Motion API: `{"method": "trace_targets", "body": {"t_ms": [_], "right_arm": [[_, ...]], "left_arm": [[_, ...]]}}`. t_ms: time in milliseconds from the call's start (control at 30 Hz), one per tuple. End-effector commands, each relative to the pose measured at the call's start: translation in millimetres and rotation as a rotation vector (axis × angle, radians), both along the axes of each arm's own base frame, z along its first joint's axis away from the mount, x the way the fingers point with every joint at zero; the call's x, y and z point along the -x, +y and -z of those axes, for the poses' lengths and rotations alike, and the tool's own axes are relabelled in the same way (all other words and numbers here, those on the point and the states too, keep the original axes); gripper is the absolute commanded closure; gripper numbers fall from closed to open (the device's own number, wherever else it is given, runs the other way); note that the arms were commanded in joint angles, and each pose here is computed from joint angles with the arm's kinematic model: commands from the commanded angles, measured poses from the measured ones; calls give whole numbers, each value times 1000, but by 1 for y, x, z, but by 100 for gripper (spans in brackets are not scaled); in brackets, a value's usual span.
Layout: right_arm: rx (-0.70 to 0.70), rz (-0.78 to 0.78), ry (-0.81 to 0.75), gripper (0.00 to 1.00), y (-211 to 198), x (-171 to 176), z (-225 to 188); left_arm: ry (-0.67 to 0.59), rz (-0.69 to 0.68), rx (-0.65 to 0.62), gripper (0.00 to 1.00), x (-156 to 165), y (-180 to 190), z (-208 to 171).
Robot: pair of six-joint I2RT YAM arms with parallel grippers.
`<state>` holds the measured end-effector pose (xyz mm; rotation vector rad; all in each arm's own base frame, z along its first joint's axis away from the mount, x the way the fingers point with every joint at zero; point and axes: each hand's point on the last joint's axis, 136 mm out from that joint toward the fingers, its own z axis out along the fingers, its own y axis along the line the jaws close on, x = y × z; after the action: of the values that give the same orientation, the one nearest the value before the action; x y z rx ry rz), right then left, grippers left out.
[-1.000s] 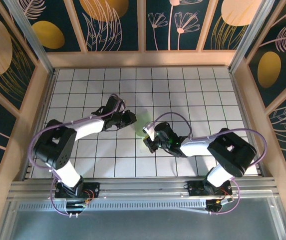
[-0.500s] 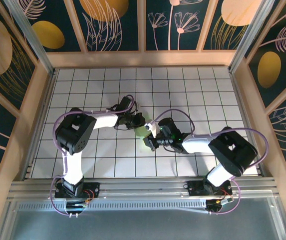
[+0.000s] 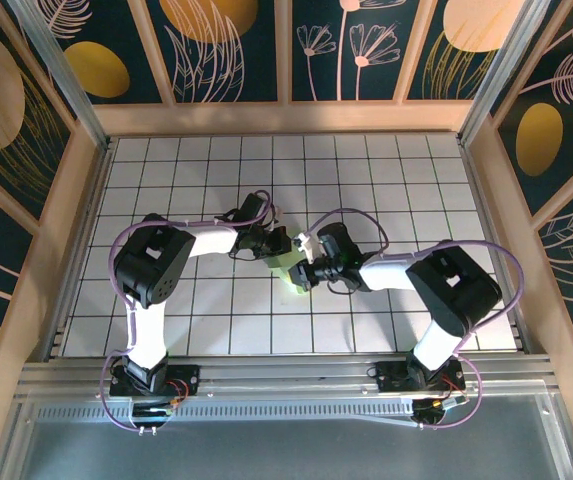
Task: Fold a paper plane with a square sheet of paper (fold left side to right side)
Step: Third fold the triangle at the center of the table.
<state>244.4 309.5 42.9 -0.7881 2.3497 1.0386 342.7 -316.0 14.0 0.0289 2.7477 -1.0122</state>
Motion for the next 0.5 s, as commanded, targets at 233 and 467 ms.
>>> {"method": "trace_targets", "body": {"t_ms": [233, 467], "right_arm": [[28, 90, 48, 100, -13, -17, 5], [46, 152, 33, 100, -22, -31, 5]], "left_arm": [[61, 11, -88, 99, 15, 9, 27], [63, 8, -91, 99, 15, 9, 28]]}}
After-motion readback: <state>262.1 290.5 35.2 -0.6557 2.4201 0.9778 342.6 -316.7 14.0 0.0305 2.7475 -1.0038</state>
